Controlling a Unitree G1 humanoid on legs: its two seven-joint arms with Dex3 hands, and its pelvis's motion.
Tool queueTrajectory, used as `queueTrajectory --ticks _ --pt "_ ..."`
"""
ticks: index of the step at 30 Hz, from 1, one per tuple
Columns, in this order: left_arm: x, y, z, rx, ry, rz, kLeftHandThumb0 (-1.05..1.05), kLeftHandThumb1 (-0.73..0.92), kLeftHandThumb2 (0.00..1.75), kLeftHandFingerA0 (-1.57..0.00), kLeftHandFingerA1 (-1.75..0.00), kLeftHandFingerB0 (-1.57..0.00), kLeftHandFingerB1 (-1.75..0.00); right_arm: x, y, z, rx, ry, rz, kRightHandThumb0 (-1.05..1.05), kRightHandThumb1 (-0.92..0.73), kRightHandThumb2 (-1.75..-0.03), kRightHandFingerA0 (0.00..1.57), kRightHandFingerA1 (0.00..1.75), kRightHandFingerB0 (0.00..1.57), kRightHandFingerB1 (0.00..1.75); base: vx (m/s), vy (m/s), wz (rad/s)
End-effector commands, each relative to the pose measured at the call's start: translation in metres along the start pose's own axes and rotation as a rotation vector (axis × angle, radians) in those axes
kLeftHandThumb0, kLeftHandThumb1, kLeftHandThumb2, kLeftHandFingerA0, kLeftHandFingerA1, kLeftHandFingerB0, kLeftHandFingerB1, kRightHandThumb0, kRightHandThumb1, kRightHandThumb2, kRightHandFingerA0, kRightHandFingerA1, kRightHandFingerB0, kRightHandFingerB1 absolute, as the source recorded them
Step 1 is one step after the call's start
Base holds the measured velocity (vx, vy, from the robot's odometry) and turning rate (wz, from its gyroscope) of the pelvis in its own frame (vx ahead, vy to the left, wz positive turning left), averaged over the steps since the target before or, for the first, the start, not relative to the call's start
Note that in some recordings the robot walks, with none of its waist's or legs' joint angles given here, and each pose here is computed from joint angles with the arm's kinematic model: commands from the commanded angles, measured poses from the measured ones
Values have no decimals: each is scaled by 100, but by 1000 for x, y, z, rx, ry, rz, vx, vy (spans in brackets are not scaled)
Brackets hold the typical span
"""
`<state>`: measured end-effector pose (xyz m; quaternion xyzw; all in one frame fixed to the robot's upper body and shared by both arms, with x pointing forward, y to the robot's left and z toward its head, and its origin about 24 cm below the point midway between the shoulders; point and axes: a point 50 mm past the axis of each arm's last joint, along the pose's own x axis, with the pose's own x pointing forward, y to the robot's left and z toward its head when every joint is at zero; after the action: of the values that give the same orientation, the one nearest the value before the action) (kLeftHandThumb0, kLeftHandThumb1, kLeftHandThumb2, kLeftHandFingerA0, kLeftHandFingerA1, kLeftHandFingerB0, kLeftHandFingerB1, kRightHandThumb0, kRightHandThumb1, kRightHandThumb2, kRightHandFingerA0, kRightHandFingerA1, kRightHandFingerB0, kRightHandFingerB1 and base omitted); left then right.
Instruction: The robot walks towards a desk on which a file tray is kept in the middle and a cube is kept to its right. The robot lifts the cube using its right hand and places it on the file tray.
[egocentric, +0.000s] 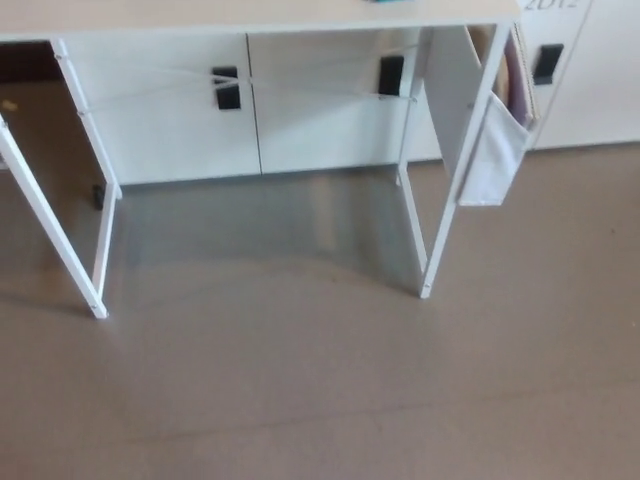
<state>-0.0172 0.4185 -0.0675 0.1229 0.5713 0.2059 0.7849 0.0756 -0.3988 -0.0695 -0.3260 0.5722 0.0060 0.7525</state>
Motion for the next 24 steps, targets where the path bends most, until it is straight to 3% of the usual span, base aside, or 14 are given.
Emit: queueTrajectory --ticks 1,2,3,7,10,12,15,16,17,18,19,22,23,24 --pt "0 2 1 72 24 22 -97 56 113 -2 -69 -8 -56 0 0 -4 101 -40 -9 -52 -47 -66 3 34 7 27 362 -58 -110" --pt "1 -2 -3 10 22 15 -95 71 70 0 -75 0 -59 -2 -6 -8 -65 44 -5 -65 -58 -58 8 30 6 22 357 -79 47" --pt "1 -3 -1 -4 7 -5 -94 51 108 -1 -64 0 -52 -4 -6 -8 -61 52 -9 -67 -44 -81 5 39 6 19 338 -92 27" --pt "2 -8 0 63 2 -32 -100 51 104 -6 -68 0 -56 -9 -8 -14 48 -11 -33 -53 -53 -57 1 33 7 26 208 -38 -2" --pt "1 -7 -1 90 -6 -31 -95 52 112 0 -69 -14 -61 -9 -4 -17 -54 10 -40 -63 -41 -78 2 33 5 22 147 78 -13" --pt "0 -5 -2 81 -3 -28 -100 72 67 -2 -86 0 -70 -9 -5 -19 -25 15 -16 -67 -42 -79 2 26 7 17 133 178 -16" --pt "-1 -3 -7 104 24 -15 -97 75 66 -5 -82 0 -65 -9 -6 -16 -155 43 -69 -37 -28 -90 2 51 0 49 201 273 -17" --pt "-1 -2 -6 120 22 -4 -97 56 111 -30 -81 -6 -64 -8 -5 -14 -184 44 -60 -70 -60 -60 9 36 12 23 293 208 -9" --pt "-1 -1 -5 114 22 1 -99 73 64 -18 -87 0 -68 -7 -5 -12 -164 44 -53 -66 -57 -59 8 32 12 22 223 391 14" --pt "0 0 -1 103 16 3 -100 74 64 -6 -85 0 -67 -7 -3 -11 -89 17 -31 -60 -40 -78 2 32 4 28 193 365 -24" --pt "2 -2 4 67 3 -2 -98 52 100 -6 -68 -4 -54 -8 -2 -10 -62 7 -20 -69 -45 -81 2 31 8 24 183 357 1" --pt "5 -6 11 62 -8 -4 -98 51 106 -3 -65 -1 -54 -6 -8 -11 -83 62 -12 -80 -50 -81 10 30 12 12 164 191 11" --pt "6 -6 12 65 -6 -6 -98 70 67 0 -72 0 -63 -6 -9 -12 -133 89 -14 -72 -49 -88 9 47 2 23 152 80 5" --pt "6 -6 11 53 0 -5 -98 70 67 0 -72 0 -63 -6 -9 -12 -172 98 -21 -72 -49 -88 9 47 2 23 138 67 4"
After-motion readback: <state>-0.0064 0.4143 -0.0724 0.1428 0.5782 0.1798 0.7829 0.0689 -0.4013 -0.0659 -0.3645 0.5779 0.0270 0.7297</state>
